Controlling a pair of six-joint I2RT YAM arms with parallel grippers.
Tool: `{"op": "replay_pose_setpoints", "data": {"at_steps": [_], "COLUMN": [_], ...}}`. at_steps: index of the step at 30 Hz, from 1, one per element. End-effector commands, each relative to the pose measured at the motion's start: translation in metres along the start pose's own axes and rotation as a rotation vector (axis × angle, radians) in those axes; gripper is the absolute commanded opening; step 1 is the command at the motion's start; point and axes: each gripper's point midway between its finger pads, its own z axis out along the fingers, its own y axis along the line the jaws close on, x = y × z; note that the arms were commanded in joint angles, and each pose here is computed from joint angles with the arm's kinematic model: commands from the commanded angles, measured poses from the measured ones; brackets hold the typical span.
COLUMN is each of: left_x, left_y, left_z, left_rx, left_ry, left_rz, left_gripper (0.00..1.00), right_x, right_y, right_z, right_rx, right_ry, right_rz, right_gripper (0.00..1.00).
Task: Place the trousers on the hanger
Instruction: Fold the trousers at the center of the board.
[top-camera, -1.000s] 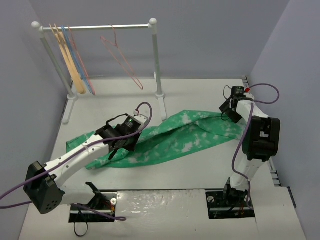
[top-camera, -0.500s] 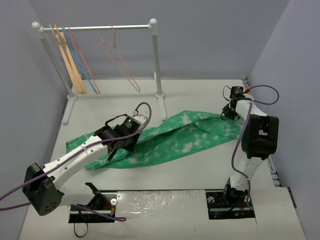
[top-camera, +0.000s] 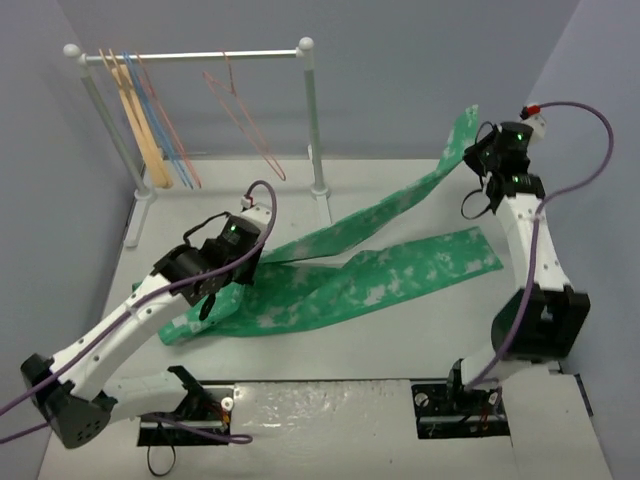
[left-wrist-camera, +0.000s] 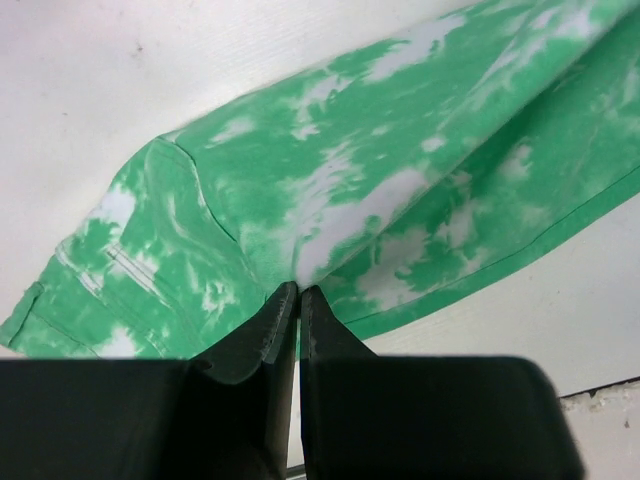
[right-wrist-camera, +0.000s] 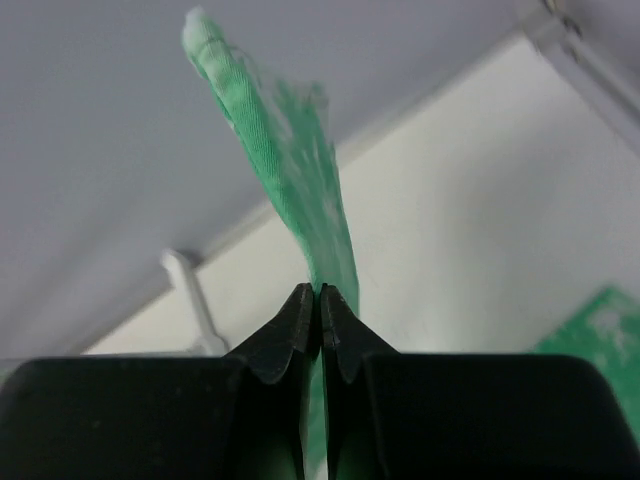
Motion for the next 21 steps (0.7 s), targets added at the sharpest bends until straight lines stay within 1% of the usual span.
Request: {"op": "replay_pose_setpoints", "data": {"at_steps": [1,3,5,6,7,8,9,12,14,16,18,19,20,21], "left_x": [0.045,0.065,0.077,0.083,0.089,0.092,0.094,0.090,0.086,0.077,0.079,0.080,0.079,0.077], "left_y": [-0.001,-0.015,-0.028,-0.033,-0.036,-0.037,-0.038,-0.039,-0.039,-0.041,-0.040,-0.039,-0.038,-0.036], "left_z": [0.004,0.013,0.019,0.023,0.027,0.028,0.030,0.026,0.021,0.012,0.006,0.002,0.001,-0.001], "left_rx": [-0.010,0.026,0.081,0.091,0.094,0.089,0.085,0.090,0.102,0.133,0.146,0.146,0.141,0.134], "left_ry": [0.103,0.153,0.185,0.208,0.233,0.249,0.265,0.273,0.256,0.216,0.218,0.219,0.217,0.208], "left_rz": [-0.090,-0.138,-0.171,-0.186,-0.199,-0.206,-0.213,-0.221,-0.227,-0.234,-0.230,-0.231,-0.235,-0.244], "left_gripper": [0.00,0.00,0.00,0.00,0.00,0.00,0.00,0.01,0.02,0.07,0.26,0.38,0.45,0.48], "right_x": [0.007,0.050,0.087,0.105,0.120,0.131,0.141,0.151,0.142,0.109,0.082,0.072,0.066,0.064], "right_y": [-0.049,-0.092,-0.134,-0.156,-0.173,-0.184,-0.195,-0.207,-0.204,-0.191,-0.180,-0.174,-0.170,-0.168], "right_z": [-0.036,-0.043,-0.052,-0.056,-0.060,-0.064,-0.068,-0.075,-0.077,-0.079,-0.075,-0.069,-0.061,-0.054], "right_rx": [0.038,0.122,0.230,0.289,0.339,0.389,0.436,0.515,0.519,0.508,0.490,0.476,0.462,0.450], "right_ry": [-0.068,-0.005,0.036,0.061,0.085,0.113,0.141,0.207,0.194,0.122,0.077,0.078,0.093,0.113], "right_rz": [0.014,0.038,0.062,0.076,0.088,0.094,0.099,0.088,0.079,0.059,0.022,-0.014,-0.055,-0.087], "right_gripper": [0.00,0.00,0.00,0.03,0.08,0.26,0.42,0.47,0.48,0.49,0.57,0.59,0.59,0.59]}}
